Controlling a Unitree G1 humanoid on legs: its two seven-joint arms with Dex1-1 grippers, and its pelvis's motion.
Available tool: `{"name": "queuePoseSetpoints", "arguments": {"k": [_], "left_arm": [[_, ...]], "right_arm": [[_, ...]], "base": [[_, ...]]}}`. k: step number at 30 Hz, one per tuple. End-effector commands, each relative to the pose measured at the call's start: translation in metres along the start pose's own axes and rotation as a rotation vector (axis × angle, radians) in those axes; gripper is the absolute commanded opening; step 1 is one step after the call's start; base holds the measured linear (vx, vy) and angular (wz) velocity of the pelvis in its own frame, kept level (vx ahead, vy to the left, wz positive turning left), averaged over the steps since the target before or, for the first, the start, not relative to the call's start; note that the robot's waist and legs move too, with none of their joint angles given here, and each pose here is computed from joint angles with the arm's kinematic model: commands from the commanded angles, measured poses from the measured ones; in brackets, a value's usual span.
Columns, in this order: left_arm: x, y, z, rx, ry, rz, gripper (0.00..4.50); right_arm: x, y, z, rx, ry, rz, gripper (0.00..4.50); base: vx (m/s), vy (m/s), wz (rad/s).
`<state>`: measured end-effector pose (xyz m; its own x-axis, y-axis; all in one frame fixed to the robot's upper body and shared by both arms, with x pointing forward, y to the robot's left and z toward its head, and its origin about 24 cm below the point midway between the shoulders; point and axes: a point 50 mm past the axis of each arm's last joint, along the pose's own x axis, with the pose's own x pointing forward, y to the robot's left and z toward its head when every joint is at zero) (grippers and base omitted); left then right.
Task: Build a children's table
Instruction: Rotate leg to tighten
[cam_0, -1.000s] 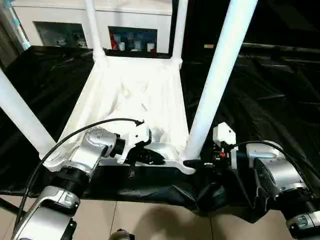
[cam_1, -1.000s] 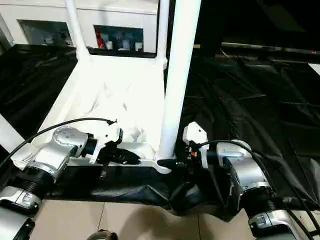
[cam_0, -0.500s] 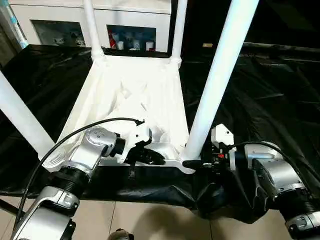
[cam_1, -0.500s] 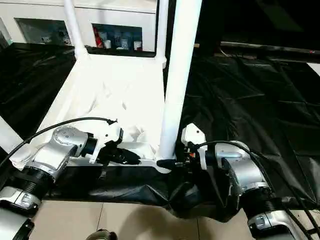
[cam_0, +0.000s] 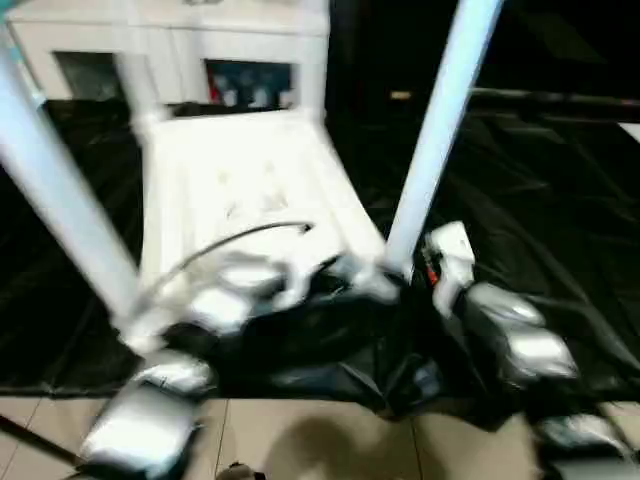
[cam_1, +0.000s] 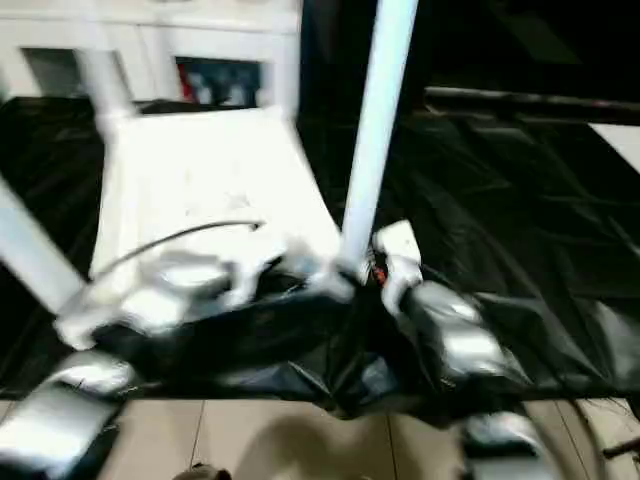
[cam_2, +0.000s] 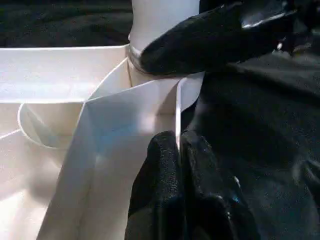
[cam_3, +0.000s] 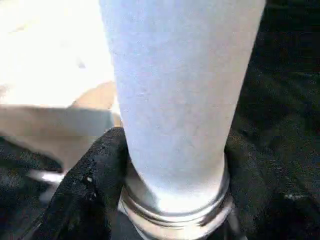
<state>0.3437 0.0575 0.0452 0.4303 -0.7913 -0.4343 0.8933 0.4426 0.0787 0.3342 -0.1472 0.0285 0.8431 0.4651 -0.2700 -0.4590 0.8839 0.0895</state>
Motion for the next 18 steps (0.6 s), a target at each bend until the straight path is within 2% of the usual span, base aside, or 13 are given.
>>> {"name": "queuePoseSetpoints", "arguments": {"k": [1, 2, 4, 5, 6, 8, 11, 13, 17, 18], "left_arm": [[0.013, -0.005, 0.031, 0.035, -0.123, 0.013, 0.0], [0.014, -0.005, 0.032, 0.039, -0.124, 0.015, 0.0], [0.014, -0.005, 0.032, 0.055, -0.117, 0.006, 0.0], [0.014, -0.005, 0.032, 0.06, -0.113, 0.002, 0.0], [0.013, -0.004, 0.031, 0.063, -0.106, -0.005, 0.0], [0.011, -0.003, 0.029, 0.069, -0.097, -0.02, 0.0], [0.003, 0.001, 0.022, 0.075, -0.071, -0.072, 0.0], [-0.004, 0.002, 0.018, 0.082, -0.057, -0.121, 0.0], [-0.023, 0.002, 0.008, 0.109, -0.009, -0.279, 0.0], [-0.023, 0.002, 0.008, 0.109, -0.009, -0.279, 0.0]], "right_arm": [[0.011, 0.021, -0.022, 0.055, 0.112, 0.022, 2.62], [0.014, 0.026, -0.02, 0.062, 0.102, 0.037, 2.62], [0.016, 0.034, -0.016, -0.002, 0.082, 0.091, 2.62], [0.016, 0.036, -0.014, -0.016, 0.066, 0.122, 3.18], [0.016, 0.037, -0.012, -0.023, 0.049, 0.139, 3.32], [0.015, 0.036, -0.008, -0.017, 0.028, 0.151, 3.32], [0.01, 0.028, 0.001, -0.07, -0.002, 0.218, 3.67], [0.003, 0.024, 0.006, -0.092, -0.01, 0.304, 3.67], [-0.017, 0.015, 0.012, -0.189, 0.029, 0.516, 3.67], [-0.017, 0.015, 0.012, -0.189, 0.029, 0.516, 3.67]], "base": [[0.0, 0.0, 0.0], [0.0, 0.0, 0.0], [0.0, 0.0, 0.0], [0.0, 0.0, 0.0], [0.0, 0.0, 0.0], [0.0, 0.0, 0.0], [0.0, 0.0, 0.0], [0.0, 0.0, 0.0], [0.0, 0.0, 0.0], [0.0, 0.0, 0.0]]}}
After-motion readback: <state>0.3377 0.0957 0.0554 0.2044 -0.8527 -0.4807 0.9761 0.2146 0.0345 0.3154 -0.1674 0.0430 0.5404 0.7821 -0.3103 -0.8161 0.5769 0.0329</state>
